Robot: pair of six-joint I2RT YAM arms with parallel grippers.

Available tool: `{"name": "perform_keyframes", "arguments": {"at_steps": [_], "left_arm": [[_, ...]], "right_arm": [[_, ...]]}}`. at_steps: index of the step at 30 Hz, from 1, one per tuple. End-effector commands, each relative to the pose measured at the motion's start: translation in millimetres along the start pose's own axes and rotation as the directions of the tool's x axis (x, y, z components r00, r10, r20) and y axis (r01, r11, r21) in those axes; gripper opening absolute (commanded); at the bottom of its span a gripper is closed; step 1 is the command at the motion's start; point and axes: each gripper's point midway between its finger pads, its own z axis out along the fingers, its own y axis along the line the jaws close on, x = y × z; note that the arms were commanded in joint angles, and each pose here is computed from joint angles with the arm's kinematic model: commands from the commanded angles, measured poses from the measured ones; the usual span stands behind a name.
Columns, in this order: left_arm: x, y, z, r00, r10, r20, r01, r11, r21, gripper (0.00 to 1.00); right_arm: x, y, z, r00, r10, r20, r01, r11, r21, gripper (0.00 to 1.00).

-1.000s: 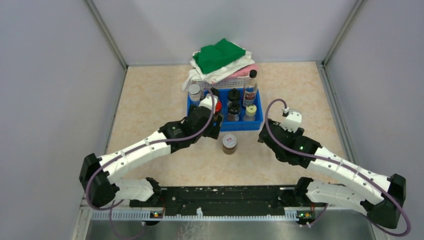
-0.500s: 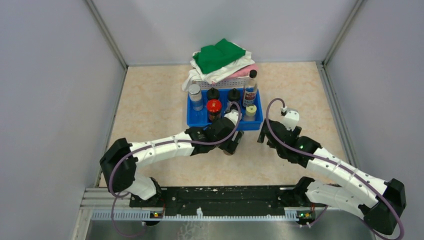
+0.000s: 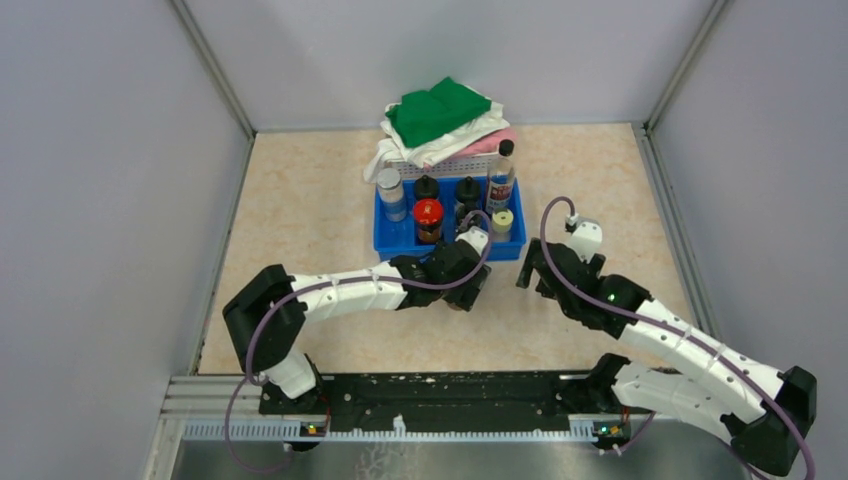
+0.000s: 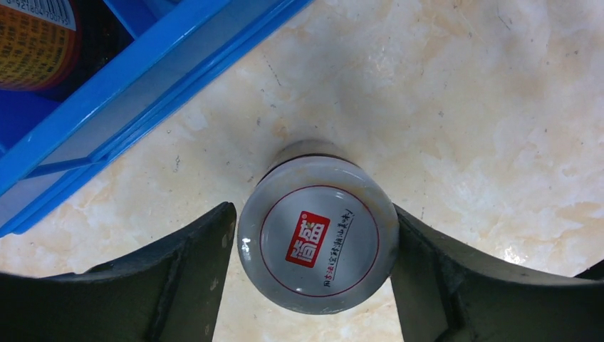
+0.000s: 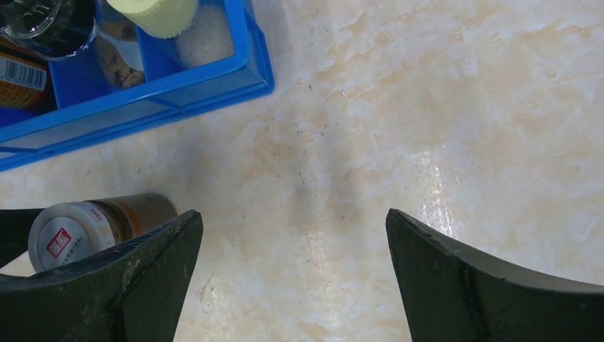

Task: Organize the condiment bottles
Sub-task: Pick up the bottle from the center of the board, then place the bottle in the storage box.

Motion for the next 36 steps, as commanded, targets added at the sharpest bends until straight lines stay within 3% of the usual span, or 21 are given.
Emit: {"name": "perform_keyframes", "arguments": {"at_steps": [1,4,8,15,21,28,36], "left_arm": [[-34.4,-10.4,-5.3,0.994,-0.045,0.103,0.043,0.999,0.022,0.74],[-44.1,-5.8,-8.6,0.991,-0.028,0.128,0.029,1.0,-0.005,0.61],[-50.6,-1.2,-13.7,0.993,-0.028,0.115,0.033,0.999,-0.043,0.55],[-108.1,18.2,-71.9,0.973,-0.008,0.232,0.039,0.991,-0.126,0.55],[-166.5,86.3,-117.9,0.94,-0.05,0.337,0.128,0.969,-0.213,0.57],[-174.4,189.3,-119.2,0.931,-0.156,0.33,0.258,0.922,-0.29,0.58],[-166.4,192.4,-97.8,0.934,-0.197,0.3,0.276,0.929,-0.248,0.58]], "right_arm": [[-17.5,6.6,-10.0,0.999,0.035,0.029,-0.034,0.999,-0.032,0.98],[-16.9,7.6,-9.8,0.999,0.036,0.028,-0.035,0.999,-0.038,0.98],[-16.0,11.3,-9.2,0.999,0.039,0.023,-0.038,0.998,-0.054,0.98],[-15.8,16.2,-9.3,0.999,0.043,0.017,-0.041,0.996,-0.074,0.98],[-13.2,23.5,-8.1,0.999,0.049,0.001,-0.049,0.994,-0.101,0.97],[-16.7,27.8,-11.4,0.999,0.045,-0.002,-0.045,0.992,-0.119,0.97],[-10.9,27.5,-9.7,0.999,0.044,-0.017,-0.046,0.992,-0.121,0.97]]}}
